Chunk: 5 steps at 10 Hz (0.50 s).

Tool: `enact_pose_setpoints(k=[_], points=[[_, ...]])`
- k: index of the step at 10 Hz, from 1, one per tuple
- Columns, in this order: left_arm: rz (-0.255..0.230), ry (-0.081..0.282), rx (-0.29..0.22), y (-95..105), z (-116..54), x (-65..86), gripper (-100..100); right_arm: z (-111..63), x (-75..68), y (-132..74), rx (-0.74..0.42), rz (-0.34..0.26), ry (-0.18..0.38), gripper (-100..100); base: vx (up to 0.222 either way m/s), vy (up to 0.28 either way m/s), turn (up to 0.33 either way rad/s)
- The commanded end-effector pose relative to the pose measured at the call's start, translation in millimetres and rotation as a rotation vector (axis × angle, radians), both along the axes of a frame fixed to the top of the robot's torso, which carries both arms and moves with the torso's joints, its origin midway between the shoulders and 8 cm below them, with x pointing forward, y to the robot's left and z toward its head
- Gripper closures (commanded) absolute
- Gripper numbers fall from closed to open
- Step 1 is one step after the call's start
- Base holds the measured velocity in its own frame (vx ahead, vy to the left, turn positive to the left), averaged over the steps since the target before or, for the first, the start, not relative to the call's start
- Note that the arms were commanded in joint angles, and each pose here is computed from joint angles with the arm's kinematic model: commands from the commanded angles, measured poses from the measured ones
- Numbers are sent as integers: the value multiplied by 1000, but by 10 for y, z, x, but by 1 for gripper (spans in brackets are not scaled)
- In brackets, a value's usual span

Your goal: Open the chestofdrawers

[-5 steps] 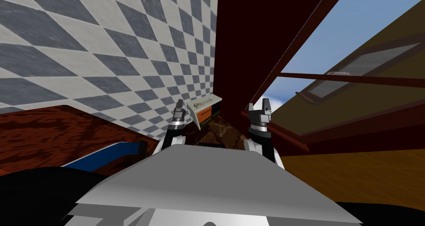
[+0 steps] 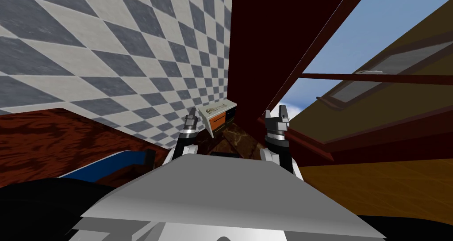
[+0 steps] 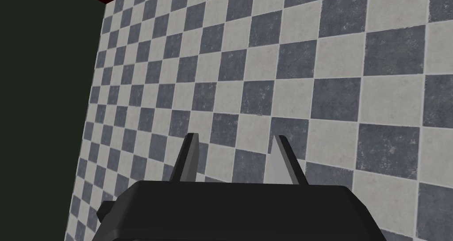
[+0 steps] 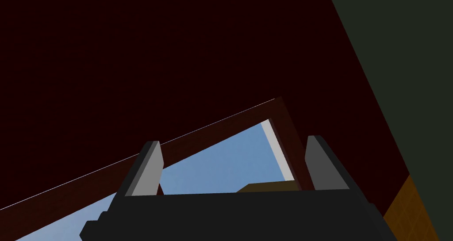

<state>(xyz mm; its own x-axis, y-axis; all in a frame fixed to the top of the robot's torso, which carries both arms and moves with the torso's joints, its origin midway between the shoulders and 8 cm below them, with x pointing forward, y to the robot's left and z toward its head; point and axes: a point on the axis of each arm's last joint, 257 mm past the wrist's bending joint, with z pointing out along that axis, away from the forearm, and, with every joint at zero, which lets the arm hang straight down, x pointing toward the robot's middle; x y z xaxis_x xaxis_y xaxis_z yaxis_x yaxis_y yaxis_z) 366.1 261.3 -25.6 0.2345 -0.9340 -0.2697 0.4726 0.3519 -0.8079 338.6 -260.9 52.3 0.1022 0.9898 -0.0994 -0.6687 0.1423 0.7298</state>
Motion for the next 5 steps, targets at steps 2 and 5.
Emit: enact_pose_setpoints(k=[2,5], points=[[0,0,0,0,0,0,0,0,0,0,0,0,0,0,0,0,0],[-18,21,39,-11,-81,26,-100,1,0,0,0,0,0,0,11,-5,12]])
